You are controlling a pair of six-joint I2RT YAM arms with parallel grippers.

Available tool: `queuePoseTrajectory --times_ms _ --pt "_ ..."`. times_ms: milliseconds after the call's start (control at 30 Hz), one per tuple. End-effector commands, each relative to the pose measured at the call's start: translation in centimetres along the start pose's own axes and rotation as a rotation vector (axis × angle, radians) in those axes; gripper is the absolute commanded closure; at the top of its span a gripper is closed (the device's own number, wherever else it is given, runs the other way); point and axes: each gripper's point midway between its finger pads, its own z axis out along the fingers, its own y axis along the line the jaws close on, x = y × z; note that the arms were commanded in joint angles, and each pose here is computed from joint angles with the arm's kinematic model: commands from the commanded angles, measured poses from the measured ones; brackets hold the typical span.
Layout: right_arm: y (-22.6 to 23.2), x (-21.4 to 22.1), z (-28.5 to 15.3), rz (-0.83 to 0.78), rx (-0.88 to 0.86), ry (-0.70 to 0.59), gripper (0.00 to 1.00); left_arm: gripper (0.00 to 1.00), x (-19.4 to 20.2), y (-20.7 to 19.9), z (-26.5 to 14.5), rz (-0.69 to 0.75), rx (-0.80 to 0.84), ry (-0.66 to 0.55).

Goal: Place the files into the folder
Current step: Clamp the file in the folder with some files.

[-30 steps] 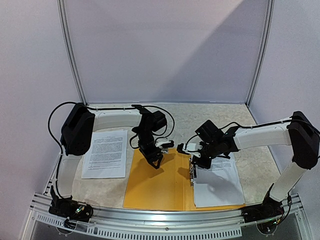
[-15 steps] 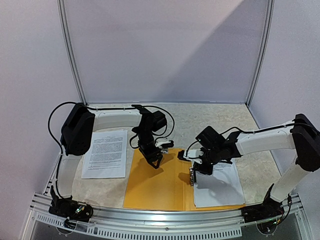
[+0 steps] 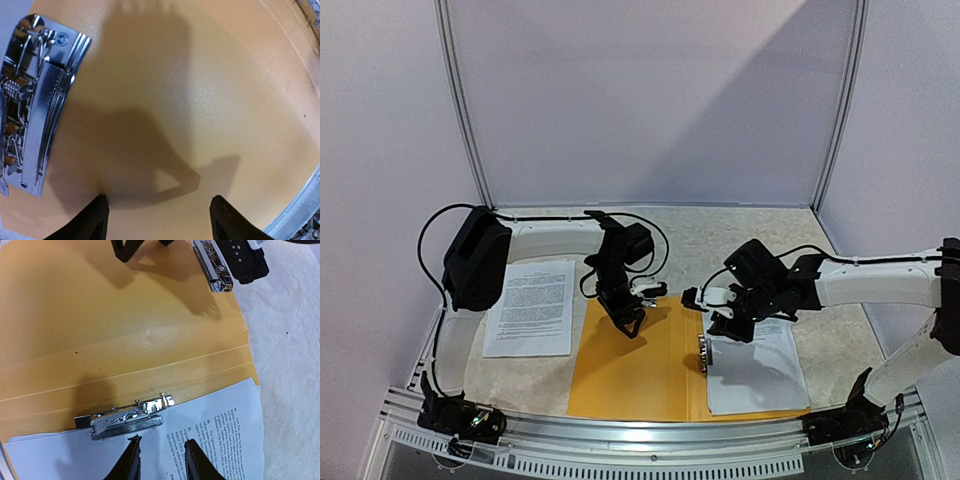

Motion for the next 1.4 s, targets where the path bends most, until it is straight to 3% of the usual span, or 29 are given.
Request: queuePoseTrajectory --times_ms 0,200,367,767,1367 --pt "2.9 -0.4 -2.5 -0.086 -0.147 -0.025 0.65 0.28 0.6 0.1 1.4 0.009 -0.005 0.037" --pt "4.1 -3.4 -3.5 -0.123 -0.249 -0.134 0.63 0.28 0.4 0.0 1.3 0.011 -0.007 0.033" --pt "4.5 -3.1 -1.7 -0.092 -0.285 -0.104 0.72 0.28 0.6 0.1 1.4 0.014 -0.011 0.039" --pt "4.7 -1.9 -0.2 -0.073 -0.282 -0.080 0.80 0.28 0.7 0.1 1.5 0.016 -0.011 0.041" --pt "4.7 -0.9 0.6 -0.076 -0.272 -0.045 0.86 0.28 0.8 0.0 1.5 0.019 -0.008 0.046"
